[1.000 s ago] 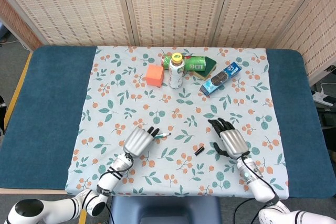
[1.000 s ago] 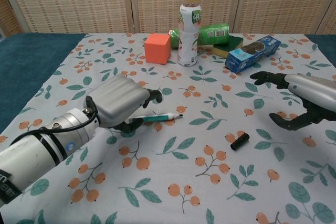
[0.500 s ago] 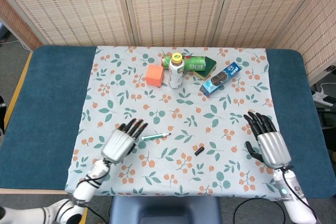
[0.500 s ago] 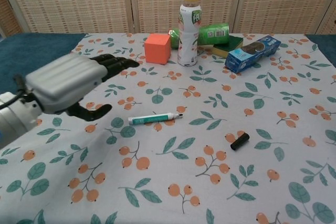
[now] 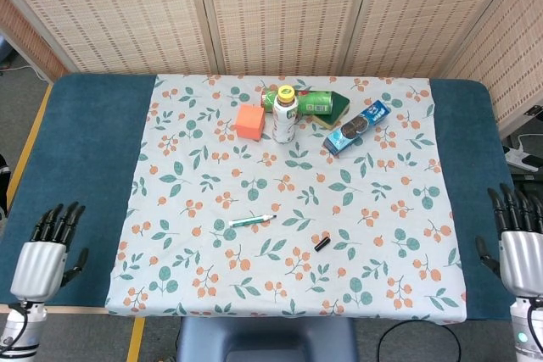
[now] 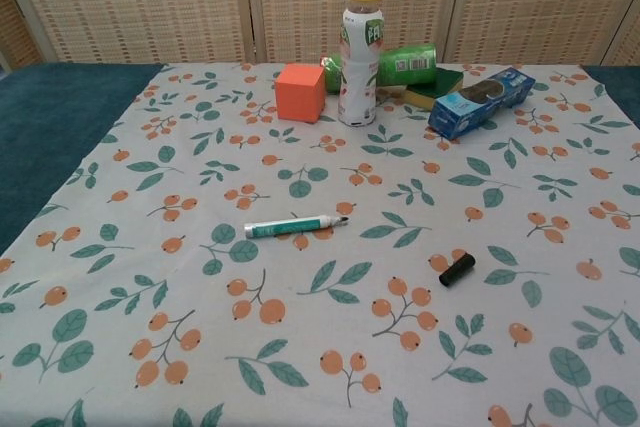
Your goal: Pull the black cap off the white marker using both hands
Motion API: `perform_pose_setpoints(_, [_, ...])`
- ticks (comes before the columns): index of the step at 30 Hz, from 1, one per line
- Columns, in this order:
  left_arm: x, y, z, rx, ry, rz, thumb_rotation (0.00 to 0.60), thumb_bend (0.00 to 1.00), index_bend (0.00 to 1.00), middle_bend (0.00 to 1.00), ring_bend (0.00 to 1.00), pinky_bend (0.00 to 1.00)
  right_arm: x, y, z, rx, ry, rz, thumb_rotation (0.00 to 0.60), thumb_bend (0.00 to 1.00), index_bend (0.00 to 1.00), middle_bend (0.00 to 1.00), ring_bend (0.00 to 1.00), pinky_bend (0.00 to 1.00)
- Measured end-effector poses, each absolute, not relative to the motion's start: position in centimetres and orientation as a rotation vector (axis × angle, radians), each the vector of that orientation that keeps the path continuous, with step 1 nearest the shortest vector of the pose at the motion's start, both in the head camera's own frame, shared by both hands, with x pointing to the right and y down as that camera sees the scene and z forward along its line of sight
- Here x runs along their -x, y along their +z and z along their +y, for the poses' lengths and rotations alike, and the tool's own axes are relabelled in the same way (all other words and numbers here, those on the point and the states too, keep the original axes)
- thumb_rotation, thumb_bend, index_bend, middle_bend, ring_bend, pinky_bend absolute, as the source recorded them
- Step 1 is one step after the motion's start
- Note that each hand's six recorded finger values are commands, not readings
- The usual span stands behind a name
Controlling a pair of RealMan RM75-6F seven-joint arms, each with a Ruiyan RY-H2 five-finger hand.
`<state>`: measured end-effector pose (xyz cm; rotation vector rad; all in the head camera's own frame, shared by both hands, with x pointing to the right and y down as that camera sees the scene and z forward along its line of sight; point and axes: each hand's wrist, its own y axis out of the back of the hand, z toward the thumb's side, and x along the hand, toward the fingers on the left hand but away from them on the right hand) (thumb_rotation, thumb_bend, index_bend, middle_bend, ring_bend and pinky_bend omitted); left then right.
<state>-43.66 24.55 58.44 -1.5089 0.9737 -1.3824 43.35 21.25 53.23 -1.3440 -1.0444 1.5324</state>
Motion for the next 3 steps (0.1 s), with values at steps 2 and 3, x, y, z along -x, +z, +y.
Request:
perform_pose_setpoints(2, [43.95,58.44,24.43,1.519,-1.382,0.981,0.600,0.41,0.01,0.04,0.00,0.11,-43.34,53.58,21.35,1.365,1.551,-1.023,0.600,0.28,0.00,0.00,0.00,0.00])
perform_pose_setpoints(3, [43.94,58.48,24.41,1.528,-1.378,0.981,0.600,0.41,0.00,0.03,0.00,0.11,-43.32,53.81,21.42,1.377,1.560,-1.013,0.600,0.28,0.00,0.00,0.00,0.00])
